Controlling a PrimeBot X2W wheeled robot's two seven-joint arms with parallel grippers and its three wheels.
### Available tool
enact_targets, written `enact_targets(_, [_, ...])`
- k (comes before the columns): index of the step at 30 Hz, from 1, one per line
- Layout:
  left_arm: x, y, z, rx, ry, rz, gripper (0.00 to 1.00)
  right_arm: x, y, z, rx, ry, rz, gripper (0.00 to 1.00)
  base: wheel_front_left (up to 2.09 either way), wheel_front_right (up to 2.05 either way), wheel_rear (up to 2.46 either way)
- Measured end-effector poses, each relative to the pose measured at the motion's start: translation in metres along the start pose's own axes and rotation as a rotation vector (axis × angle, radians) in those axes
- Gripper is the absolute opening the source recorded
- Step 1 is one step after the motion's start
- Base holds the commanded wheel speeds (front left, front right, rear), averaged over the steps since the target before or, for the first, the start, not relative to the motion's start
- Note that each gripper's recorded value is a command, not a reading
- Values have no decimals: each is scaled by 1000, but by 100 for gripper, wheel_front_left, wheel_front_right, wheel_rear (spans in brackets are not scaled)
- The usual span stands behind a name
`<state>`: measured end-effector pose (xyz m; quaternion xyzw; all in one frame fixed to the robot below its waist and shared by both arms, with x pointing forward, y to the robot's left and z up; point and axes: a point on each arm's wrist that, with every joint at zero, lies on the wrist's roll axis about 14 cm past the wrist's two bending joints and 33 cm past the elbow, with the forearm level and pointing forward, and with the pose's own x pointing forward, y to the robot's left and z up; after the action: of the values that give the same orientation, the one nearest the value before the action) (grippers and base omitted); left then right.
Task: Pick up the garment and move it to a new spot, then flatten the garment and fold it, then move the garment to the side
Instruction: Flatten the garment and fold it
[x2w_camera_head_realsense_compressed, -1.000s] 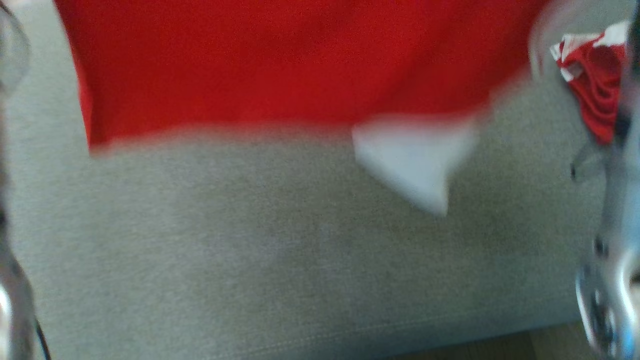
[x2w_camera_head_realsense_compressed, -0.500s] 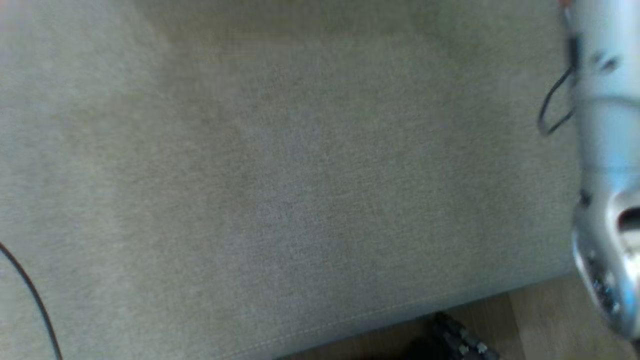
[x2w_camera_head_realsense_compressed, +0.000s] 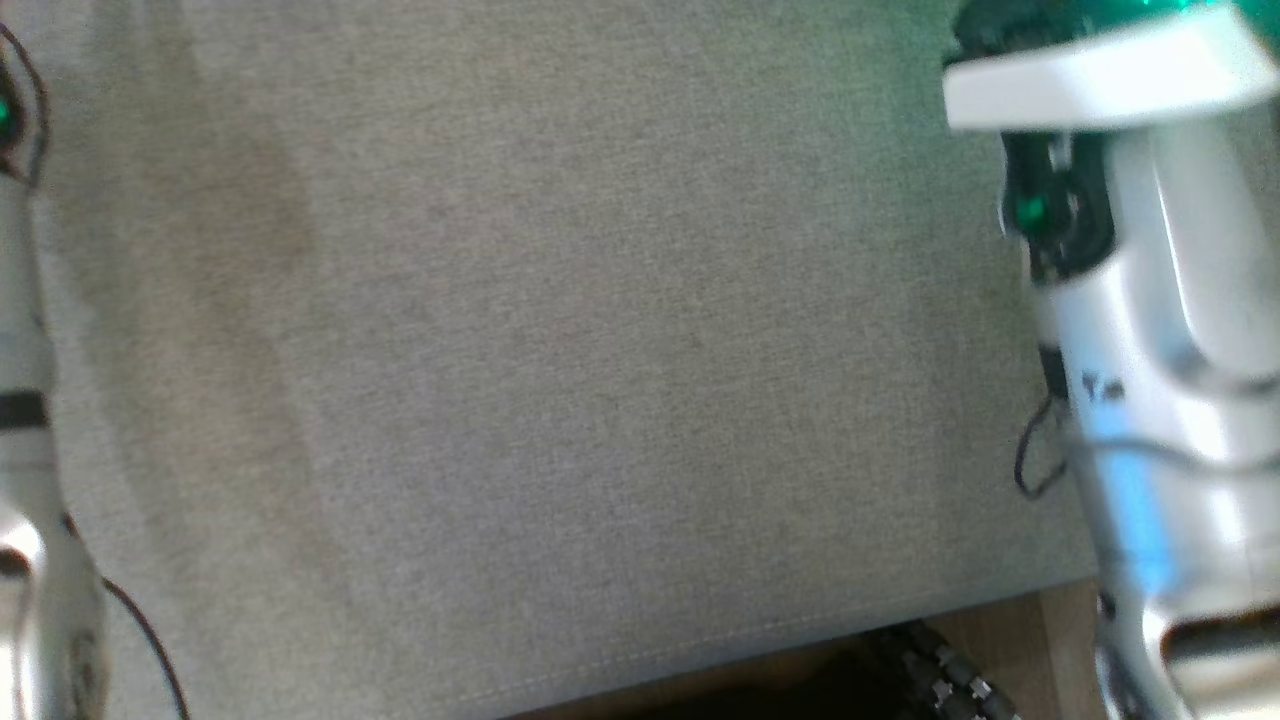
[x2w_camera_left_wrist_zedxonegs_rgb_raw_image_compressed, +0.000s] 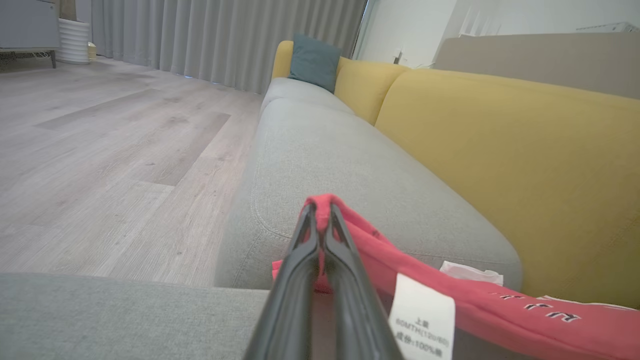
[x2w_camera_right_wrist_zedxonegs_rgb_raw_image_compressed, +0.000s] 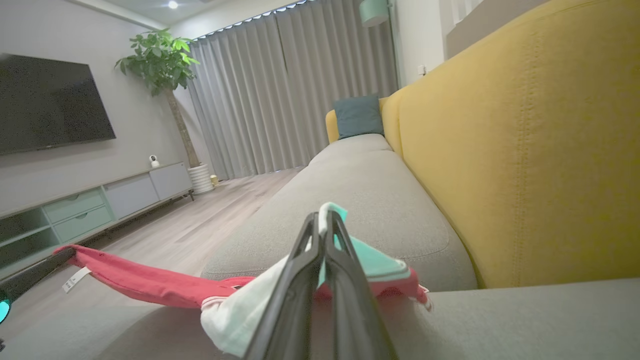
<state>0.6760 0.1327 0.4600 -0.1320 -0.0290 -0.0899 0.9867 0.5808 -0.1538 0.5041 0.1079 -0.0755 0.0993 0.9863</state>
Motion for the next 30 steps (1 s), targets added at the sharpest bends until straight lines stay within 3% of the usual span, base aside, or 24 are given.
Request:
enact_targets(7, [-45,-12,-1,-60,7,-14,0,-43,-1,4,47,-8,-55,0,0,0,0])
enact_targets(16, [-141,-12,3,-124,42,49,0,-128,2,10,94,39,-141,0,0,0,0])
enact_targets(30, [-272,-31,18,-184,61,127,0,-227,34,28,153,114,-168,0,0,0,0])
